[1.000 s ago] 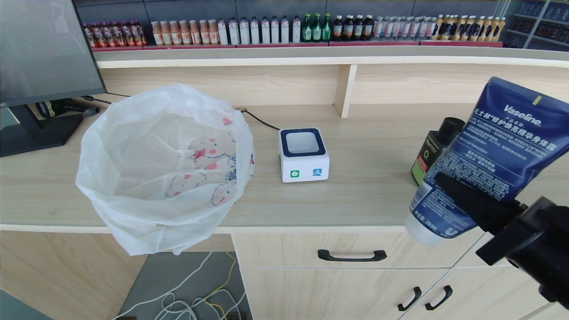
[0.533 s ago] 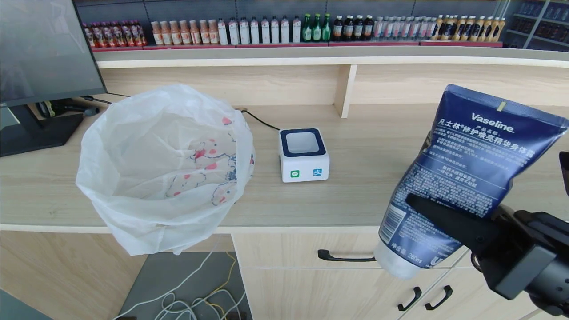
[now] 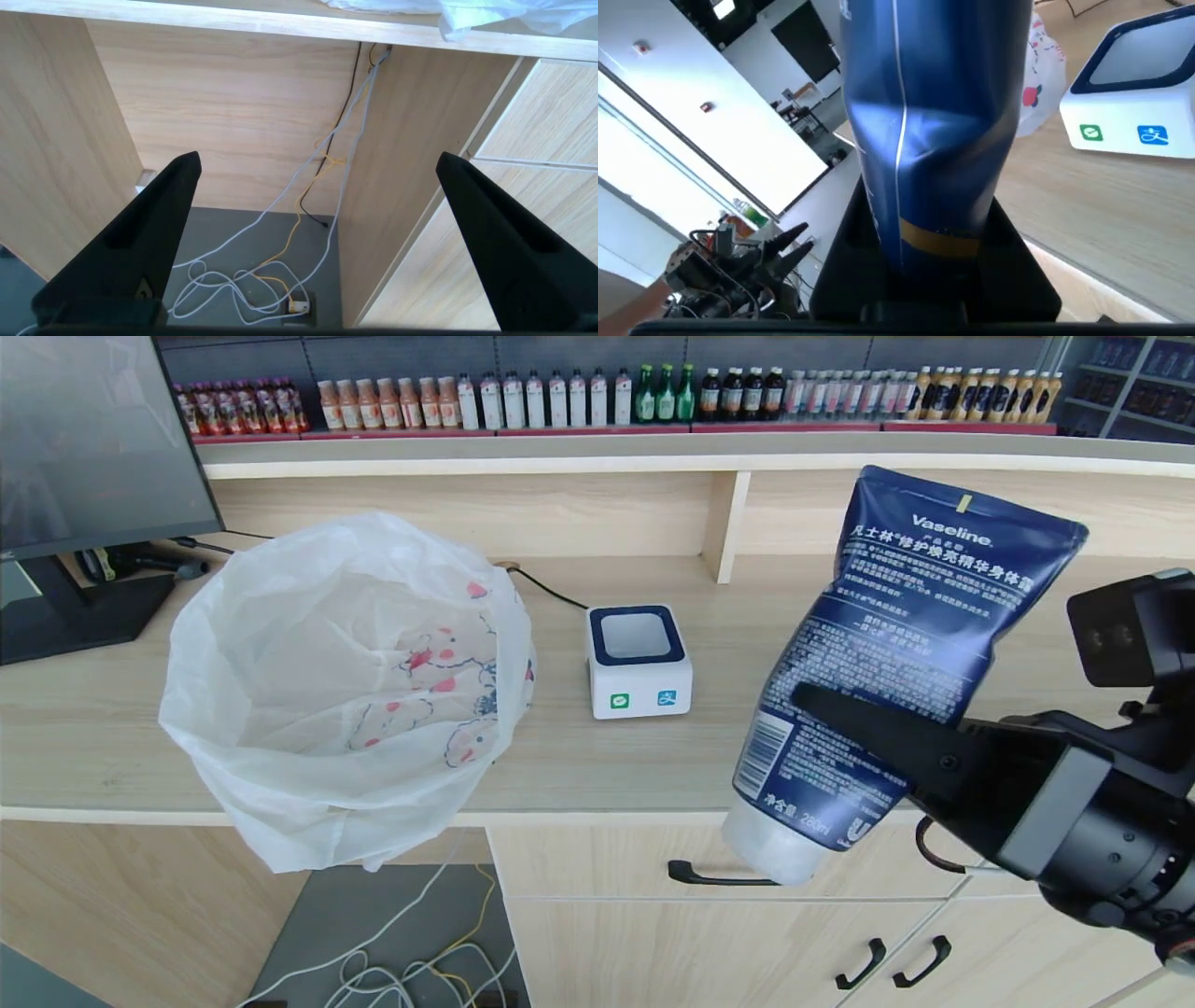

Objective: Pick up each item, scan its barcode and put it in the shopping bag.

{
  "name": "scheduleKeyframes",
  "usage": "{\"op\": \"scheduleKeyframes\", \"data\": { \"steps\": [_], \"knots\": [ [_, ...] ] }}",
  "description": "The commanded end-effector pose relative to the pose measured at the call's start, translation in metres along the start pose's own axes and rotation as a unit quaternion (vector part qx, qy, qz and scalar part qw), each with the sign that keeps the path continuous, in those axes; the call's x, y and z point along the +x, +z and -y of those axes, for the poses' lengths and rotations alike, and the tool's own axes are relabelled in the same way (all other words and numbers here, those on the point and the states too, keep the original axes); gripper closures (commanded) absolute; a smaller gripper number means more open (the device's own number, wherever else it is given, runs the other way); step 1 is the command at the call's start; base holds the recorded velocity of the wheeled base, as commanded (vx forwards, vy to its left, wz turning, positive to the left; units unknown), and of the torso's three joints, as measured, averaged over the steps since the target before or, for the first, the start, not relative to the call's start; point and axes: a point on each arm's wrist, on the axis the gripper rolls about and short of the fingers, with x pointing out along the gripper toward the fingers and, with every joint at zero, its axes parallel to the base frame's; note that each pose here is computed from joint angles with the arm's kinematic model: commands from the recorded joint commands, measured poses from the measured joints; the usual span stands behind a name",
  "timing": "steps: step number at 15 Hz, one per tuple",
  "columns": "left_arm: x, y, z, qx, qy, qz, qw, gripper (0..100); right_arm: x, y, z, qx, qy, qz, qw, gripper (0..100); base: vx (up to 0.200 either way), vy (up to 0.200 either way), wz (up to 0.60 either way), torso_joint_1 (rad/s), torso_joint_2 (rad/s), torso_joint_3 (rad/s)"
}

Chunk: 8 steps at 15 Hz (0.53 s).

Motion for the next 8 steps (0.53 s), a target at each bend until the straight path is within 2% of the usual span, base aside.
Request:
{"op": "scheduleKeyframes", "data": {
  "steps": [1, 3, 8],
  "knots": [
    [0.000, 0.000, 0.000, 0.000, -0.001, 0.000, 1.0000, 0, 0.011, -0.005, -0.005, 0.009, 0.027, -0.017, 0.999, 100, 0.000, 0.000, 0.00, 0.000, 0.00, 0.000],
    [0.000, 0.000, 0.000, 0.000, -0.001, 0.000, 1.0000, 0, 0.015, -0.014, -0.020, 0.037, 0.066, -0.037, 0.996, 100, 0.000, 0.000, 0.00, 0.000, 0.00, 0.000],
    [0.000, 0.000, 0.000, 0.000, 0.000, 0.000, 1.0000, 0, 0.017, -0.029, -0.040, 0.055, 0.115, -0.063, 0.990, 100, 0.000, 0.000, 0.00, 0.000, 0.00, 0.000]
  ]
}}
